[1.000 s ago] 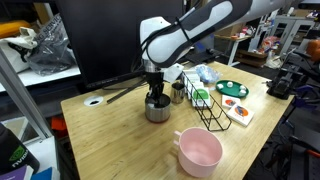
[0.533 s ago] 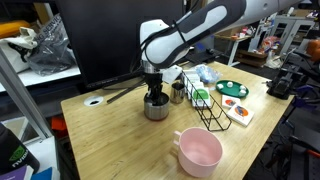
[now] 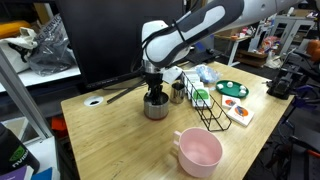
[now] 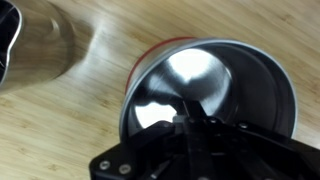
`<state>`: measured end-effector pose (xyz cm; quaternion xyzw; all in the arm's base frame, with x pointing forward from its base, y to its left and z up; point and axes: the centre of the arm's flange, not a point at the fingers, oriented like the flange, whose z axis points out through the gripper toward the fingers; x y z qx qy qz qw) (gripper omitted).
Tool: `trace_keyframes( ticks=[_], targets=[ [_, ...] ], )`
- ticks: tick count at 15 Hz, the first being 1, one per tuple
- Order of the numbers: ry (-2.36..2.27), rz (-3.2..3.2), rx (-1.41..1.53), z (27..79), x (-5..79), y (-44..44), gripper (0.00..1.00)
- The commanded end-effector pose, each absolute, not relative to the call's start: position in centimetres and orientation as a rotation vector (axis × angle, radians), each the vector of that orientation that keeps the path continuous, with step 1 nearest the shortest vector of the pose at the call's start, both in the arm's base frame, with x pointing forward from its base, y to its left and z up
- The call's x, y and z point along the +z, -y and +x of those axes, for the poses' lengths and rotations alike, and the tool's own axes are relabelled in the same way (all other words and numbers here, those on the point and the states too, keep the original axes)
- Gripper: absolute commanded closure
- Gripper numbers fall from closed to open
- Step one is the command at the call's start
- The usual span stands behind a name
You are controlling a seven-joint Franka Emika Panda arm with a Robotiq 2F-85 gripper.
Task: Pick the object in the silver bowl and put it in the pink cup
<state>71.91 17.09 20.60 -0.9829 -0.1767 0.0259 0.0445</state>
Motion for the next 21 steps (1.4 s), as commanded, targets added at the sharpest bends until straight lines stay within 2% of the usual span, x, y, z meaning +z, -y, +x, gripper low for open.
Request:
trace_keyframes(
  ticks=[1, 12, 13, 14, 15, 16, 18, 21],
  targets=[
    [0.526, -2.960, 0.022, 71.5, 20.9, -16.3, 1.00],
    [0.457, -2.942, -0.223, 69.7, 22.4, -15.7, 1.00],
    [0.458, -2.939, -0.238, 69.3, 22.8, -15.6, 0.74],
    [0.469, -2.932, -0.242, 68.9, 23.2, -15.7, 0.73],
    [0.463, -2.964, -0.214, 71.4, 22.1, -16.5, 0.67],
    [0.465, -2.964, -0.215, 71.2, 22.3, -16.6, 0.85],
    [0.465, -2.964, -0.211, 71.2, 22.0, -16.7, 0.70],
    [0.464, -2.964, -0.208, 71.2, 21.8, -16.7, 0.67]
  ],
)
